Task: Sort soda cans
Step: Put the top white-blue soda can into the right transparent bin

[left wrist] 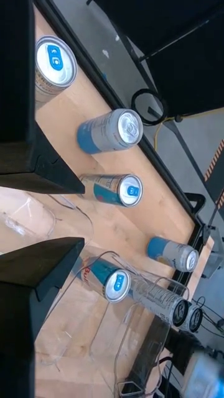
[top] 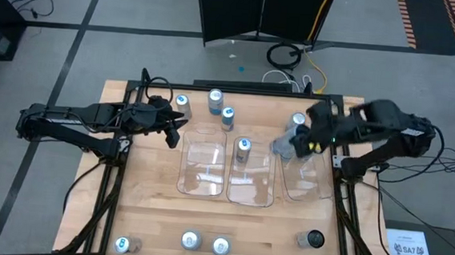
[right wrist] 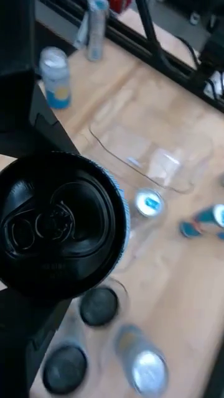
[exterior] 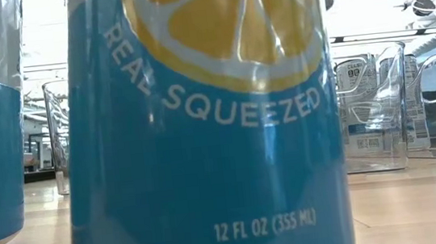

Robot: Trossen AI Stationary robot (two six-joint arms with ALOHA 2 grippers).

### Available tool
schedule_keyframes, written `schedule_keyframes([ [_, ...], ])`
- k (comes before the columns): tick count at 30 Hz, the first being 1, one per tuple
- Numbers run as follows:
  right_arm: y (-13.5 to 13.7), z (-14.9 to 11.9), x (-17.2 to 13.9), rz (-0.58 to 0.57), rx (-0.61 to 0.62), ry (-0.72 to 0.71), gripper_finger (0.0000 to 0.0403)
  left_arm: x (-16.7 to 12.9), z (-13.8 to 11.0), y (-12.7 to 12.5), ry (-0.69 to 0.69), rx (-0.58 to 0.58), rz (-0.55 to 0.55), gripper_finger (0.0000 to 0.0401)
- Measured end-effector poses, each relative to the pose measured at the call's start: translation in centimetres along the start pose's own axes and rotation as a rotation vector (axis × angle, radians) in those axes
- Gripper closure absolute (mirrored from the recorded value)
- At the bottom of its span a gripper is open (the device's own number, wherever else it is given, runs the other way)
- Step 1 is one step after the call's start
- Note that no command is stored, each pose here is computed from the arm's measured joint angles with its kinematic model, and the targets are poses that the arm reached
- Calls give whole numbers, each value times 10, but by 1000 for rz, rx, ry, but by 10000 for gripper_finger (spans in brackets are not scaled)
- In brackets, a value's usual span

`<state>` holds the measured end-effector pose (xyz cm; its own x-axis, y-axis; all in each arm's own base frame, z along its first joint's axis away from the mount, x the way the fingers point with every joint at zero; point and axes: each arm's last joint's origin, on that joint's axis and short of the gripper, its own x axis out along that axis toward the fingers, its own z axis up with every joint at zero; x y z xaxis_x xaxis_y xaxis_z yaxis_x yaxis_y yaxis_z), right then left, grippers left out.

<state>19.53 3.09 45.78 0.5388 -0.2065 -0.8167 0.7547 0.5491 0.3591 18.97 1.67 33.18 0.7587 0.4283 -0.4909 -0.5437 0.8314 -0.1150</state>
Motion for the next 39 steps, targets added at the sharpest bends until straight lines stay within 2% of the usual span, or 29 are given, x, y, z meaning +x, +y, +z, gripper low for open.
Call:
schedule_keyframes([
  [7,23,-28,6,16,-3,68,155,0,0,0,1,-52,-1,269],
  [12,28,-46,19,-24,-18,106,155,0,0,0,1,-52,-2,269],
  [17,1,-64,28,-93,33,159,155,0,0,0,2,-52,-3,269],
  [22,-38,-74,33,-150,110,152,153,0,0,0,1,-44,-4,269],
  [26,-59,-82,45,-210,166,148,150,0,0,0,1,-45,-1,269],
  [39,-65,-104,104,-370,136,71,147,0,0,0,-3,-45,6,269],
])
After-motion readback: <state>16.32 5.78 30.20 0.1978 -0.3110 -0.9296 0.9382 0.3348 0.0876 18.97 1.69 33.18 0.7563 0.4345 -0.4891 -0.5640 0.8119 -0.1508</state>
